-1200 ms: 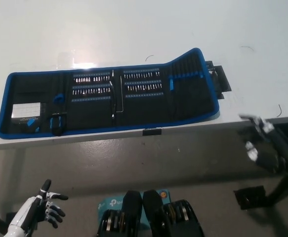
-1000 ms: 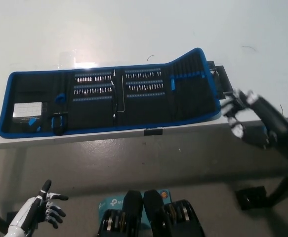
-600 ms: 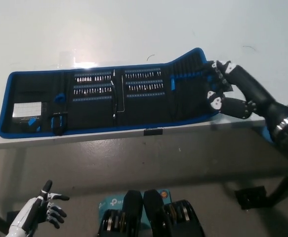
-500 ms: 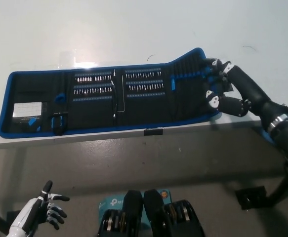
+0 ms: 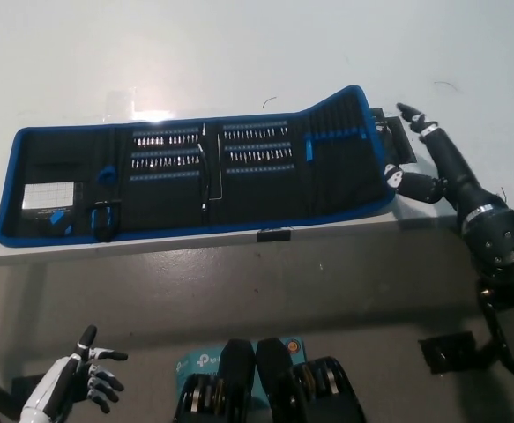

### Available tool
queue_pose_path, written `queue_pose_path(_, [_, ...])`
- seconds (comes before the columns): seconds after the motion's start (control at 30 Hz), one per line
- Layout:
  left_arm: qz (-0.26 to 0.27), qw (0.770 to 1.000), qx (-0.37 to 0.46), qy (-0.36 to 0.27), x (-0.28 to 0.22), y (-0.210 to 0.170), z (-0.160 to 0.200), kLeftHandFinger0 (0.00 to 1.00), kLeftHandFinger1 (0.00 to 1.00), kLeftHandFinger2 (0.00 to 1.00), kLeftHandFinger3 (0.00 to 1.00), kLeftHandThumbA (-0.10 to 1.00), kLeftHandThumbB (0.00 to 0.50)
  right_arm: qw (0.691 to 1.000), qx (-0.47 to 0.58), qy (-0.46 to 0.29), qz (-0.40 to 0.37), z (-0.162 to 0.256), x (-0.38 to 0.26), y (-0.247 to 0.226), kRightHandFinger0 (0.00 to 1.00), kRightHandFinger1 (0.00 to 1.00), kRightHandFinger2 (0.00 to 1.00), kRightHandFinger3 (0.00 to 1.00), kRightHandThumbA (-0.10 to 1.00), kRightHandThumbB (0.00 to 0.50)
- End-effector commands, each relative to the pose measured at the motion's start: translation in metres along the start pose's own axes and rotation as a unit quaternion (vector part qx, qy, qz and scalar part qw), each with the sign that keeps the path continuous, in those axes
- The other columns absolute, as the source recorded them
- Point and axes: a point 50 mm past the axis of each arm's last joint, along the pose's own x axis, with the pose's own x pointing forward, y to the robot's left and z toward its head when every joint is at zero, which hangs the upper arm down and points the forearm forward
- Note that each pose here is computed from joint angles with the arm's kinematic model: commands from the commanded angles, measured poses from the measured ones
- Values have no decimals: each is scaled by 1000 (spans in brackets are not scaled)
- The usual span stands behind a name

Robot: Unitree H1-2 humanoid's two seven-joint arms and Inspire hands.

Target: The robot uses its right hand to lift an edge of the toolkit kept in middle of the desk and make one fold in it

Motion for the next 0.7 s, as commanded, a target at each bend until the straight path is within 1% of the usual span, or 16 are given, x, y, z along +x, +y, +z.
queue_pose_path(0.0, [6,1000,4,-23,1,7,9,350,364,369,586,1000,500,997,2,-40,-59,27,12,-16,1000,1000,1000,1000,444,346])
queue_pose_path(0.07, [7,1000,3,-24,1,7,9,347,356,364,581,1000,500,998,8,-30,-61,22,10,-5,1000,1000,1000,1000,439,341])
queue_pose_path(0.1, [10,1000,0,-24,1,7,9,341,341,358,569,1000,500,997,40,-26,-53,20,10,9,1000,1000,1000,1000,400,341])
queue_pose_path(0.17, [11,1000,-1,-23,-1,7,6,341,340,359,565,1000,500,997,56,-21,-47,20,9,19,1000,1000,1000,1000,386,337])
queue_pose_path(0.2, [12,1000,-2,-22,-1,6,5,341,341,360,566,1000,500,997,65,-13,-40,18,8,27,1000,1000,1000,1000,397,331])
queue_pose_path(0.23, [11,1000,-5,-25,-2,6,5,340,340,360,563,1000,500,997,70,-14,-41,18,7,35,1000,1000,1000,1000,376,318])
queue_pose_path(0.3, [12,1000,-4,-23,-3,6,6,348,343,346,548,1000,500,995,92,-6,-30,24,2,58,1000,1000,1000,1000,351,293])
queue_pose_path(0.33, [12,1000,-2,-22,-3,6,6,346,344,345,569,1000,500,995,99,-3,-27,26,1,66,1000,1000,1000,1000,340,292])
queue_pose_path(0.4, [16,1000,1,-22,-3,7,6,344,346,344,564,1000,500,994,107,1,-26,30,-1,78,1000,1000,1000,1000,319,289])
queue_pose_path(0.43, [17,1000,5,-25,-3,6,6,326,339,336,557,1000,500,994,106,0,-27,33,-1,87,1000,1000,1000,1000,320,288])
queue_pose_path(0.53, [15,1000,-1,-24,-2,5,7,329,351,350,542,1000,500,994,111,-4,-24,36,-3,96,1000,1000,1000,1000,318,285])
queue_pose_path(0.6, [15,1000,-2,-25,-1,4,8,334,351,334,543,1000,500,993,113,-10,-20,39,-5,102,1000,1000,1000,1000,318,284])
queue_pose_path(0.67, [10,1000,-2,-29,1,4,8,349,357,346,554,1000,500,994,108,-10,-25,38,-5,104,1000,1000,1000,1000,309,280])
